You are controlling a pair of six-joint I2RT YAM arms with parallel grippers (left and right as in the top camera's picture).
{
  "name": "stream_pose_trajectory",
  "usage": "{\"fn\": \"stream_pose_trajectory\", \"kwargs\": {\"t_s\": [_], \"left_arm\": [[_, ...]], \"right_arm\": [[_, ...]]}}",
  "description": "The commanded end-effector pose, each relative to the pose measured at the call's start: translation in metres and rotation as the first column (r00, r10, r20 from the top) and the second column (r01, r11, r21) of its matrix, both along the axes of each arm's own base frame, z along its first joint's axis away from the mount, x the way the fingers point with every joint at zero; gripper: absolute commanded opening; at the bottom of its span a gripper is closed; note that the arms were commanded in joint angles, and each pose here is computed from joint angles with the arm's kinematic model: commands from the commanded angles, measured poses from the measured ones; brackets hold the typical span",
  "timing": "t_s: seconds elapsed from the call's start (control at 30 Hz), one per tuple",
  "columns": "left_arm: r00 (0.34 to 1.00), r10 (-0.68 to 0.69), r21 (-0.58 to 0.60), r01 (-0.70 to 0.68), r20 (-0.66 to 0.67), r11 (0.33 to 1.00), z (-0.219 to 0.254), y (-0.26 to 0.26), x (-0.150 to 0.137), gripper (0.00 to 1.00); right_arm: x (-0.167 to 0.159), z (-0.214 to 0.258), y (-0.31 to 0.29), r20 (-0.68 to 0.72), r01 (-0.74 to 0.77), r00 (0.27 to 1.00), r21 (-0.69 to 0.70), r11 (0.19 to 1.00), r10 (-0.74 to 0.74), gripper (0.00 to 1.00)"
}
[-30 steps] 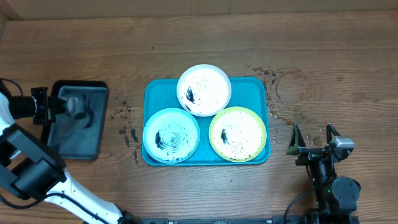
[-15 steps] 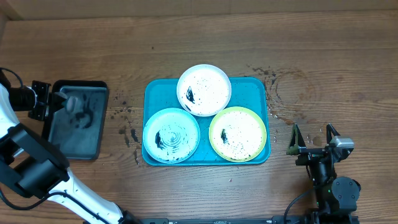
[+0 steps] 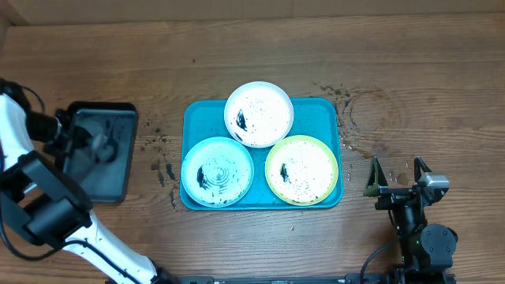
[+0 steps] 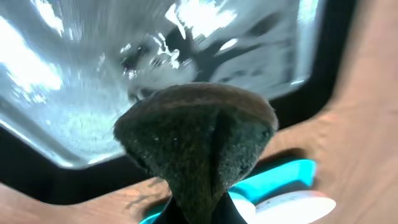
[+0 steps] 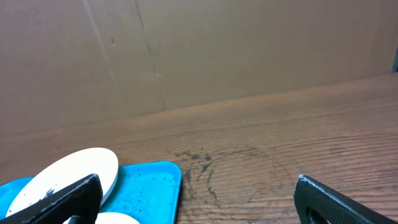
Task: Clean dirty plates on tray and stack at the side
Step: 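Lift the wet sponge out of the basin with the left gripper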
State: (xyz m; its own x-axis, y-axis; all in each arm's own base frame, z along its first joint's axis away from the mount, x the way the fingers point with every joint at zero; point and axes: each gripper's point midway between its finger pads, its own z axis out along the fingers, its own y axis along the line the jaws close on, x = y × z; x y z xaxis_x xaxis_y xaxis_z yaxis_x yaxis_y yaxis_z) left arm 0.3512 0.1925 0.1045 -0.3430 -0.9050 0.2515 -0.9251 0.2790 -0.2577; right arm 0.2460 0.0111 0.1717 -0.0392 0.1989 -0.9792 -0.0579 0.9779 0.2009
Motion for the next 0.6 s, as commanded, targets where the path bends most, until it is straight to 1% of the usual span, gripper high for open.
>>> {"fn": "stream_pose_trajectory", "kwargs": {"t_s": [0.0,0.03,0.07,0.1,0.2,0.27,0.33,0.47,0.57], "left_arm": [[0.997,-0.044,0.163,0.033,0.064,0.986,0.043,0.011,0.008,0.04],[0.999,-0.030,0.214,0.026,0.012,0.976,0.038,0.016,0.003,0.04],[0.996,0.018,0.263,0.005,-0.083,0.965,0.023,0.017,-0.005,0.04],[0.994,0.016,0.253,0.011,-0.104,0.968,0.011,0.010,-0.004,0.04],[0.993,-0.029,0.213,0.054,-0.116,0.976,-0.024,-0.010,0.004,0.04],[0.989,-0.051,0.211,0.080,-0.141,0.974,-0.037,-0.017,0.004,0.04],[0.989,-0.071,0.229,0.100,-0.133,0.968,-0.027,-0.014,0.006,0.04],[0.990,-0.044,0.297,0.083,-0.137,0.951,0.023,0.003,0.000,0.04],[0.995,-0.038,0.339,0.066,-0.090,0.939,0.054,0.009,0.004,0.04]], "right_arm": [[0.000,-0.001,-0.001,0.005,0.005,1.000,0.008,1.000,-0.005,1.00],[0.000,-0.001,-0.001,0.005,0.005,1.000,0.008,1.000,-0.005,1.00],[0.000,-0.001,-0.001,0.005,0.005,1.000,0.008,1.000,-0.005,1.00],[0.000,-0.001,-0.001,0.005,0.005,1.000,0.008,1.000,-0.005,1.00],[0.000,-0.001,-0.001,0.005,0.005,1.000,0.008,1.000,-0.005,1.00],[0.000,-0.001,-0.001,0.005,0.005,1.000,0.008,1.000,-0.005,1.00],[0.000,-0.001,-0.001,0.005,0.005,1.000,0.008,1.000,-0.005,1.00],[0.000,-0.001,-0.001,0.005,0.005,1.000,0.008,1.000,-0.005,1.00],[0.000,-0.001,-0.001,0.005,0.005,1.000,0.008,1.000,-0.005,1.00]]}}
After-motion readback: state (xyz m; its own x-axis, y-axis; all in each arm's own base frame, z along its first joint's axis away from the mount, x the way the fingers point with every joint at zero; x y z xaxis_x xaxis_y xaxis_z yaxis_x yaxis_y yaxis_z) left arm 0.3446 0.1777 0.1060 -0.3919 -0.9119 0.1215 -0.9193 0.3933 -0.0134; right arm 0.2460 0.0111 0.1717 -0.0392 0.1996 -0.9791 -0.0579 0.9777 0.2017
